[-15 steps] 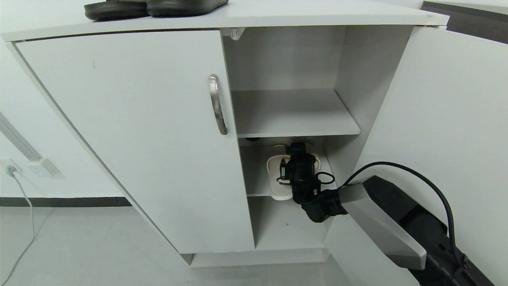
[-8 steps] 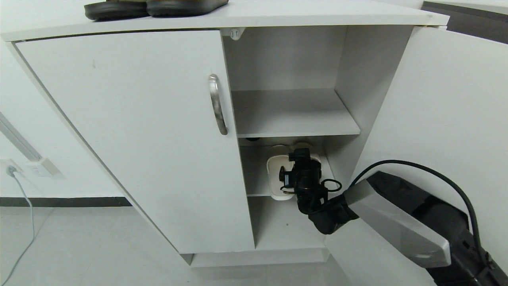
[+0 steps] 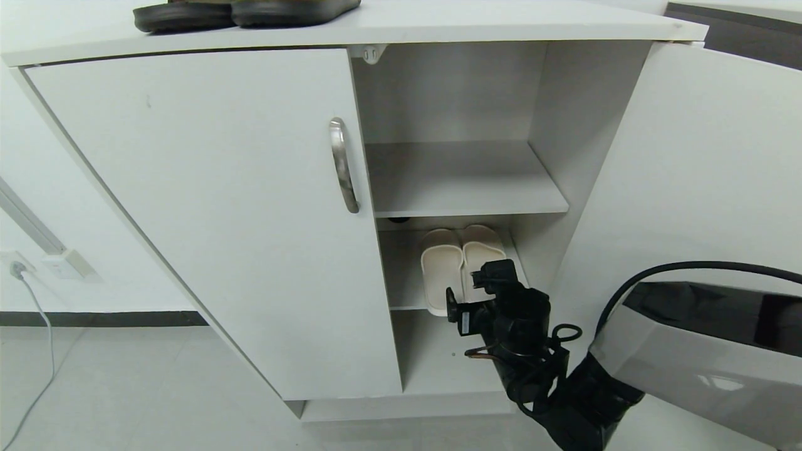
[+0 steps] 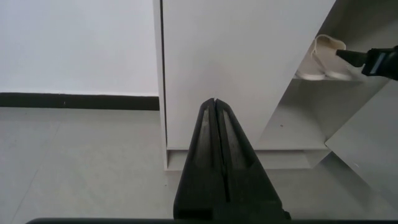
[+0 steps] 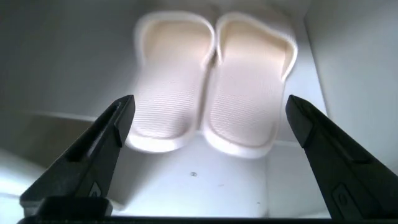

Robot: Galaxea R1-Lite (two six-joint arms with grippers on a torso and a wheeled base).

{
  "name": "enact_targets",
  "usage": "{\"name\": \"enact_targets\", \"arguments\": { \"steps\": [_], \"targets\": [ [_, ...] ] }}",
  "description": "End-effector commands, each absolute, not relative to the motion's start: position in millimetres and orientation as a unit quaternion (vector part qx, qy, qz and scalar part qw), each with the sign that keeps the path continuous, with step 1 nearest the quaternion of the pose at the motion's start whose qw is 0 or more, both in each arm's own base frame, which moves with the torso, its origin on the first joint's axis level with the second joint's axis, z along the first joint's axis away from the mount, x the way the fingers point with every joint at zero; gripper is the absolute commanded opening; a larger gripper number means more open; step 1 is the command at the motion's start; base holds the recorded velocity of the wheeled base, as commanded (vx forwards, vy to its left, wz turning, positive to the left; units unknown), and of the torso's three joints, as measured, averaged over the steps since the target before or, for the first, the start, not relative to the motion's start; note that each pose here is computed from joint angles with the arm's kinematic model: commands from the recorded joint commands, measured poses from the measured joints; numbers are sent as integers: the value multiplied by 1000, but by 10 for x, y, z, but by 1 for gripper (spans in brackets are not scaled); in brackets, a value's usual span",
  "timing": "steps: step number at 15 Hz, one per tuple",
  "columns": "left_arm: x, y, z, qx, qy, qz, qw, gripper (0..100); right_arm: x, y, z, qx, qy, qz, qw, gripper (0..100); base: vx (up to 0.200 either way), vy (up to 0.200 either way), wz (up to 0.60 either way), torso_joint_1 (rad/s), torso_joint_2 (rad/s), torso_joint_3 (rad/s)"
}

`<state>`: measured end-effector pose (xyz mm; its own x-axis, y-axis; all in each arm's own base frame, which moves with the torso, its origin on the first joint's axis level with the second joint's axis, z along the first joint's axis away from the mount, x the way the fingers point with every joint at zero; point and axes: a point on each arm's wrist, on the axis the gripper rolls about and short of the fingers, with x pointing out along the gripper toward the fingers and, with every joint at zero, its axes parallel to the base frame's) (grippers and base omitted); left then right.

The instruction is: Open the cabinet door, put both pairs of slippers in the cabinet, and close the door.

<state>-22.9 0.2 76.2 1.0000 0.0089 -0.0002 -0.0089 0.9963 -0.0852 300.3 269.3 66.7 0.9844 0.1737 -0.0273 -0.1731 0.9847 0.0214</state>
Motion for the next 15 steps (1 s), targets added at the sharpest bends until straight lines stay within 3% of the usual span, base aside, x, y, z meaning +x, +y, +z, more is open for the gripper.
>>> {"name": "enact_targets", "arguments": {
  "steps": [1, 4, 10, 15],
  "targets": [
    [-228, 2, 762, -43, 1, 5, 999, 0, 2817, 2650, 814, 15, 8, 100, 995, 100, 0, 0, 0, 0, 0, 0],
    [-228, 2, 762, -47, 1, 5, 999, 0, 2795, 2687, 825, 16, 6, 106, 994, 100, 0, 0, 0, 0, 0, 0],
    [-228, 2, 762, -48, 1, 5, 999, 0, 2771, 2731, 834, 13, 4, 113, 993, 100, -200, 0, 0, 0, 2, 2],
    [-229, 2, 764, -47, -1, 4, 999, 0, 2765, 2734, 830, 12, 5, 114, 993, 100, 0, 0, 0, 0, 0, 0]
  ]
}}
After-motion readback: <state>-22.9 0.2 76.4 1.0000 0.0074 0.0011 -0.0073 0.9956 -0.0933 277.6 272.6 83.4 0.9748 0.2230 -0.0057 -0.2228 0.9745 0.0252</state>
